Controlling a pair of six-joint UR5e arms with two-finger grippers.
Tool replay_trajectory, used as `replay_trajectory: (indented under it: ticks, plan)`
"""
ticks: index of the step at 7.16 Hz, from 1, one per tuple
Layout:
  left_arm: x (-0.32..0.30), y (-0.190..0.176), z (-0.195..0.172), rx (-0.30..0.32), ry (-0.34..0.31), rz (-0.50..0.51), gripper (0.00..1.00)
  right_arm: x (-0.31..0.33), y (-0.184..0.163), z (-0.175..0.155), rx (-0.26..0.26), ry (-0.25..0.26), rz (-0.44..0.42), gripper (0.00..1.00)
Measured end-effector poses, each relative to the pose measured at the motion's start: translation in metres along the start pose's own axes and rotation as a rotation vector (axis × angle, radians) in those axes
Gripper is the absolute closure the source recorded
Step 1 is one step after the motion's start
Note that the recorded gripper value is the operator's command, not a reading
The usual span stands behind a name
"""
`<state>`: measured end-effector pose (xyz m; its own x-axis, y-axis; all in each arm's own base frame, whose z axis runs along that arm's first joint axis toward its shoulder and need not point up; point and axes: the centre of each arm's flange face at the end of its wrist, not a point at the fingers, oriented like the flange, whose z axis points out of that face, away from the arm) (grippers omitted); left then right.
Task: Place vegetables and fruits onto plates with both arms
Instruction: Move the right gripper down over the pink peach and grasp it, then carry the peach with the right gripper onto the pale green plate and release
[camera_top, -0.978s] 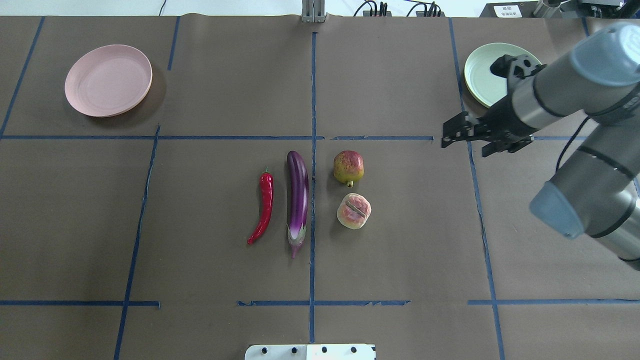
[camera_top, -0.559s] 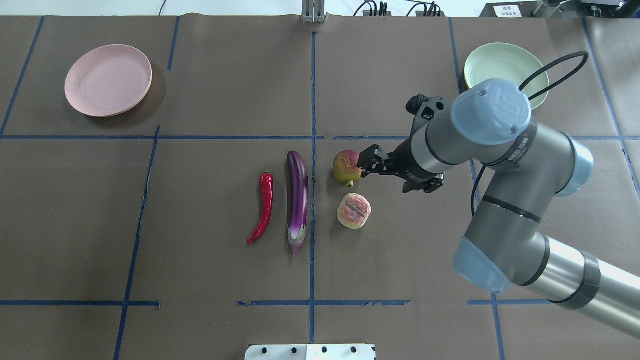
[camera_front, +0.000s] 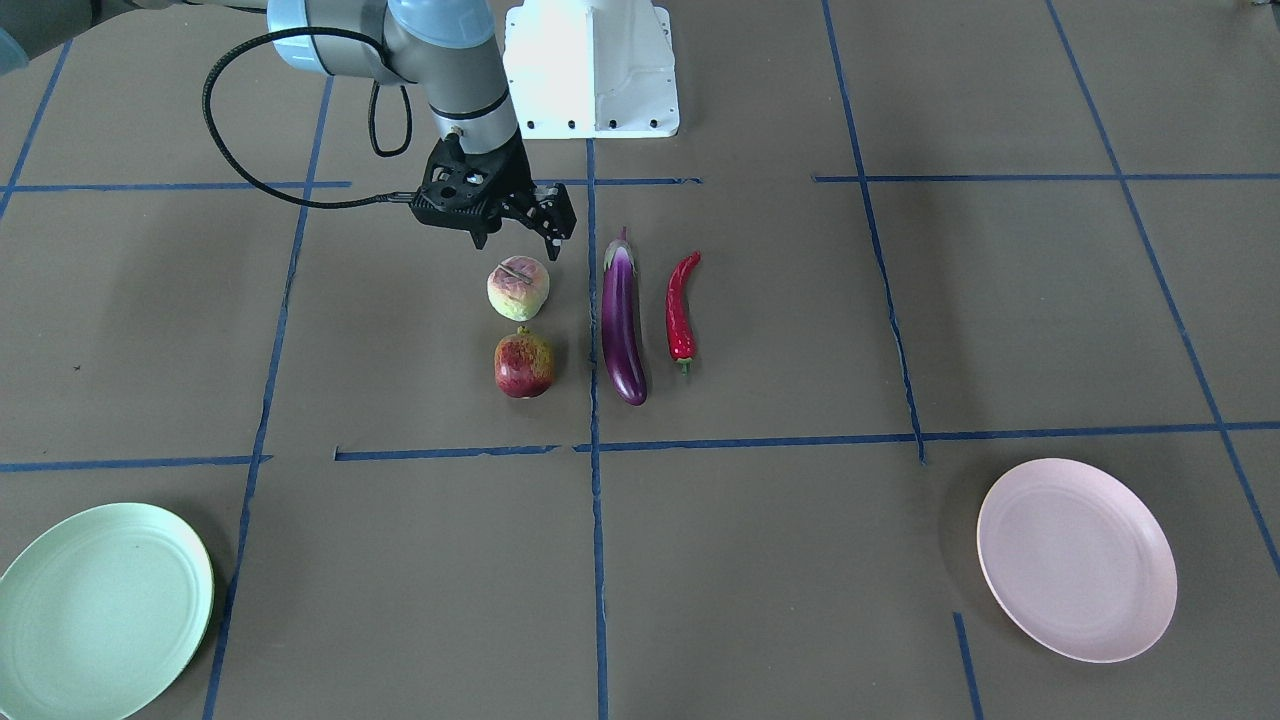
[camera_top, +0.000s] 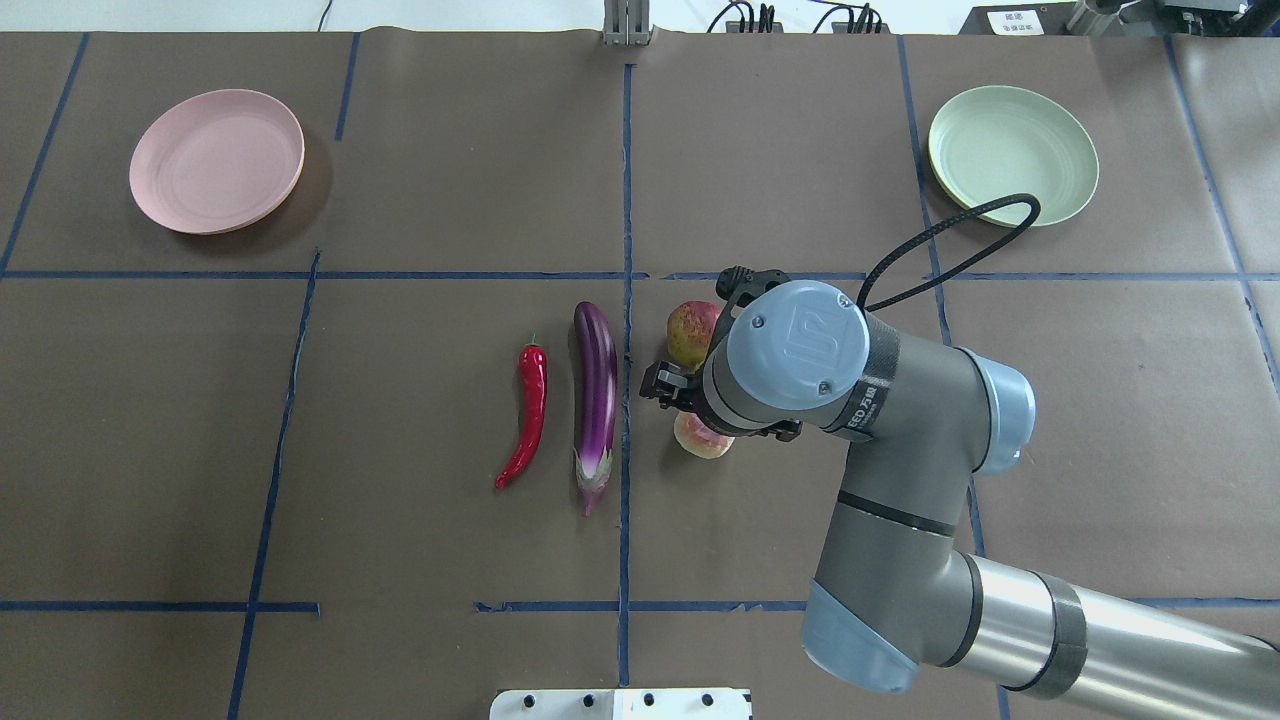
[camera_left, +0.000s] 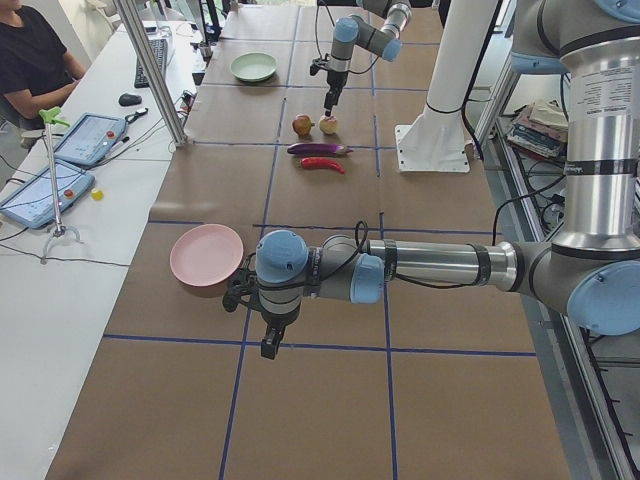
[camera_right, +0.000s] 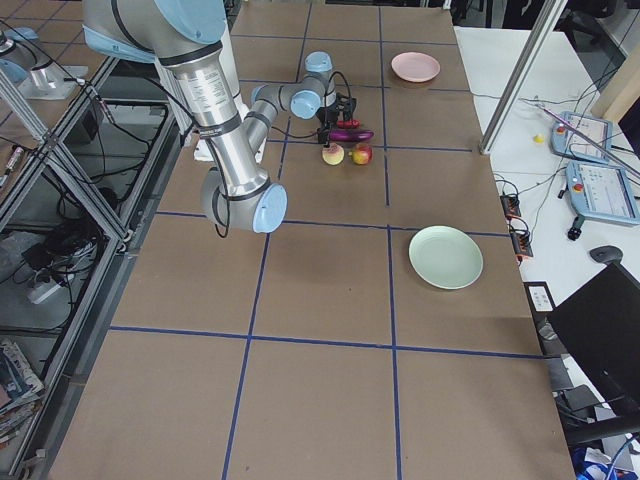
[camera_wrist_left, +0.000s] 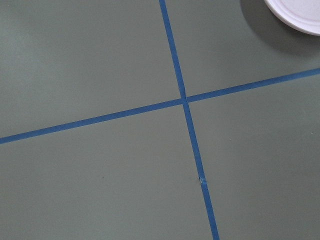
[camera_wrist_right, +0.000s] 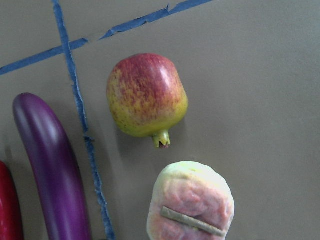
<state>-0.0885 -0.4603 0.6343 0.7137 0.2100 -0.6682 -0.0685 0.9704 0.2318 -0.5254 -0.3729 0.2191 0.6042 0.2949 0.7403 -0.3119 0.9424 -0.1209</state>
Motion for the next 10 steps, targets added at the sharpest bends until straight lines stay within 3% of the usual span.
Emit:
replay_trajectory:
  ticks: [3,6,7,8,9,10]
  plan:
    - [0.001,0.000,-0.001,0.001,0.000,0.001,0.00,-0.011,-0.005,0.022,0.045,0.052,0.052,0.01]
    - [0.001,0.001,-0.001,0.001,0.000,0.001,0.00,-0.016,-0.006,0.044,0.052,0.084,0.086,0.01]
    - [0.001,0.003,0.000,0.000,0.000,0.000,0.00,-0.014,-0.005,0.051,0.051,0.099,0.085,0.07]
    - [0.001,0.003,0.000,0.000,0.000,0.000,0.00,-0.012,-0.003,0.059,0.048,0.113,0.081,0.55]
    - [0.001,0.003,0.000,0.000,0.000,0.000,0.00,-0.012,-0.002,0.062,0.046,0.118,0.080,0.90]
    - [0.001,0.003,0.000,0.000,0.001,0.000,0.00,-0.011,-0.002,0.062,0.046,0.118,0.082,0.99]
